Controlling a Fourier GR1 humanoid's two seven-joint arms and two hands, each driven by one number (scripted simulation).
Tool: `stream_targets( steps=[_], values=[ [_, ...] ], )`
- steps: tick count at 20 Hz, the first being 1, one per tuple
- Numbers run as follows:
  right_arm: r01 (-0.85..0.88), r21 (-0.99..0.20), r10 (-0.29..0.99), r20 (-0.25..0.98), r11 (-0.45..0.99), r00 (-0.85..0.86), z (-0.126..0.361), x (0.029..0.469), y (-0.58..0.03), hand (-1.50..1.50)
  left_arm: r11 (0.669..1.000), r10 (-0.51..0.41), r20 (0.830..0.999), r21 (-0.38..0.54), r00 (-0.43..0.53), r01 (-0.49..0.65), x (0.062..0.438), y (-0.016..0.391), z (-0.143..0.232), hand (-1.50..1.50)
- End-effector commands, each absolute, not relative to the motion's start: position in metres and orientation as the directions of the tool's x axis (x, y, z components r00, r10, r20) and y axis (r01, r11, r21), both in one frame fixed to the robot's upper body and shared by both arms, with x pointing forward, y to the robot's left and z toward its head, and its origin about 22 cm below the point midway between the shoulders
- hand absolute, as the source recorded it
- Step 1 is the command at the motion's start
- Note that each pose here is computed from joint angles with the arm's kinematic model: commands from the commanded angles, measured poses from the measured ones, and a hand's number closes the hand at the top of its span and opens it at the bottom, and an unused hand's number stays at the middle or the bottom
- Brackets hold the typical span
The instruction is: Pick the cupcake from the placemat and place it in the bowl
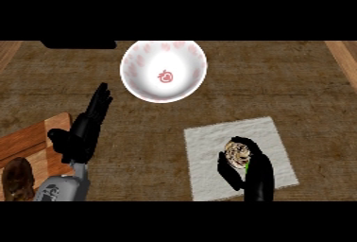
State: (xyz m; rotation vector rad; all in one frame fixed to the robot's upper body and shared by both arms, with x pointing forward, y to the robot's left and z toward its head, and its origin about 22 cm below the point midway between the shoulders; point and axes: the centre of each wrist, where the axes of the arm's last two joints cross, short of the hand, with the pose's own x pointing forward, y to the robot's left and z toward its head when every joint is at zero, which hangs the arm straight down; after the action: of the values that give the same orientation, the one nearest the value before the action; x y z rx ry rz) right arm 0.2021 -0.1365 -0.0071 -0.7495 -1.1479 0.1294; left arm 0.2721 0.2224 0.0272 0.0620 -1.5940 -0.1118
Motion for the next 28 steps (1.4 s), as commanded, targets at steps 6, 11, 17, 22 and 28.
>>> stream_targets(
  steps=[6,11,17,22,28],
  values=[
    [0.204,-0.576,0.477,0.792,0.792,0.381,-0.014,0.202,-0.112,1.5,0.994,-0.101,0.995,0.102,-0.022,0.029,0.277,0.21,0.029,0.0],
    [-0.396,-0.6,0.587,0.791,0.695,-0.169,0.031,0.183,-0.034,1.5,0.985,-0.097,0.994,0.103,-0.05,0.139,0.281,0.194,0.031,0.0],
    [-0.659,-0.494,0.246,0.865,0.567,-0.437,0.07,0.181,-0.013,1.5,0.987,-0.136,0.99,0.139,-0.041,0.085,0.284,0.214,0.026,0.0],
    [-0.636,-0.509,0.089,0.816,0.58,-0.572,0.091,0.195,-0.009,1.5,0.993,-0.105,0.994,0.106,-0.039,0.046,0.273,0.215,0.021,0.0],
    [-0.49,-0.571,0.106,0.715,0.658,-0.691,0.177,0.194,-0.018,1.5,0.994,-0.108,0.994,0.108,-0.022,0.033,0.276,0.209,0.032,0.0]
  ],
)
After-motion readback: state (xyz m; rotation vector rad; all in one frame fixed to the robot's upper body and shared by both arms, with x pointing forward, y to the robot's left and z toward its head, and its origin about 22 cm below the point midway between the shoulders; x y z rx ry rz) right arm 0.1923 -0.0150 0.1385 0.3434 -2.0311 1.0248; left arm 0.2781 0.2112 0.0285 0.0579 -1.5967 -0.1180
